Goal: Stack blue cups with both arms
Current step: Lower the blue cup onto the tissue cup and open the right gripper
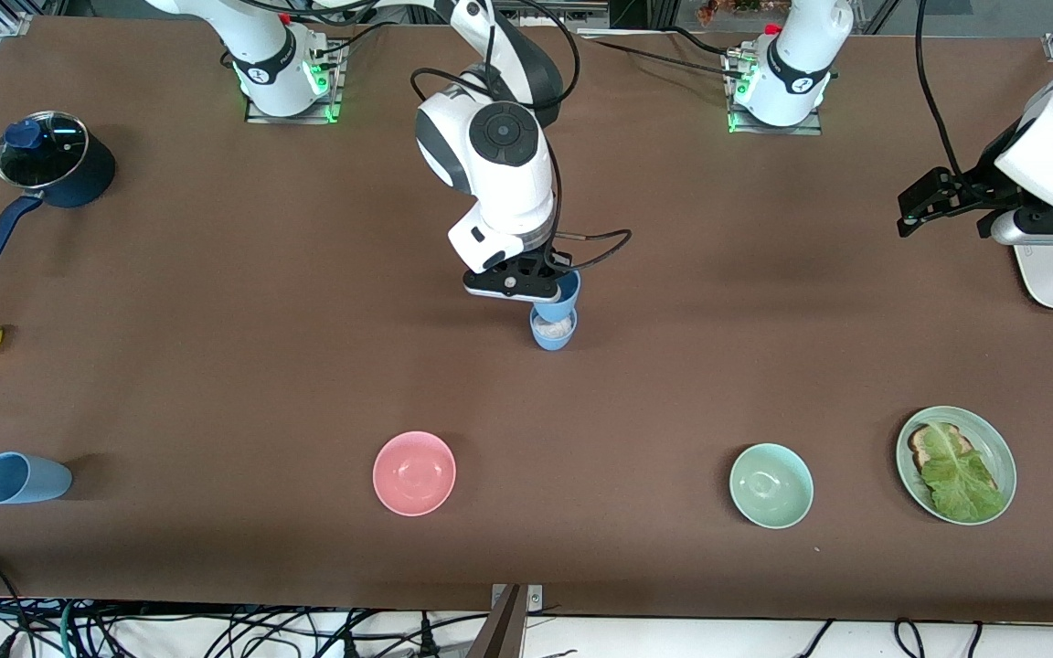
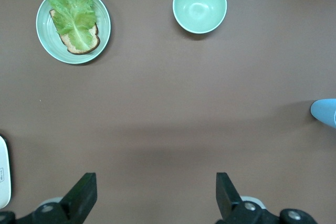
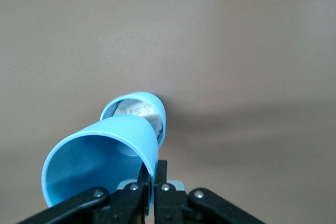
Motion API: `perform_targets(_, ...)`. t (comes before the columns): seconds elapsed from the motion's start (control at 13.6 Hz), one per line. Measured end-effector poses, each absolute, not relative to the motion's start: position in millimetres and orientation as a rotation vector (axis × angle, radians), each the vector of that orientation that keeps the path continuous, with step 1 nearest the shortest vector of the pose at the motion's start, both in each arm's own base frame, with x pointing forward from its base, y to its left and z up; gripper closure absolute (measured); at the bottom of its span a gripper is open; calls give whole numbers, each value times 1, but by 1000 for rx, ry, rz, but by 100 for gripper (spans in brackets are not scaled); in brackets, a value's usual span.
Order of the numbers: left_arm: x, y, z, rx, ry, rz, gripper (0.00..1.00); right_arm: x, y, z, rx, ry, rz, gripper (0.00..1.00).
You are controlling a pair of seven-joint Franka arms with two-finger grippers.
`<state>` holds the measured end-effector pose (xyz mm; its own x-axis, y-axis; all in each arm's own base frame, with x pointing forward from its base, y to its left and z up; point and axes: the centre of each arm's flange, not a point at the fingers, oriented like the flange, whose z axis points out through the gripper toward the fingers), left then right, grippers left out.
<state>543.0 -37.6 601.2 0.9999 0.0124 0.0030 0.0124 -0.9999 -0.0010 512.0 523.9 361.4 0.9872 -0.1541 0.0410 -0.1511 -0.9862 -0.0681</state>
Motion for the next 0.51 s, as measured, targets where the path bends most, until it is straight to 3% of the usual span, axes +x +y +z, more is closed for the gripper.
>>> perform_targets(0.29,543,-38,601,-3141,-21,-5,0,513,525,354,-3071,235,-73,92)
perform_targets(0.51,543,-38,601,-3140,-23,-4,0,528,514,368,-3053,271,-105,64)
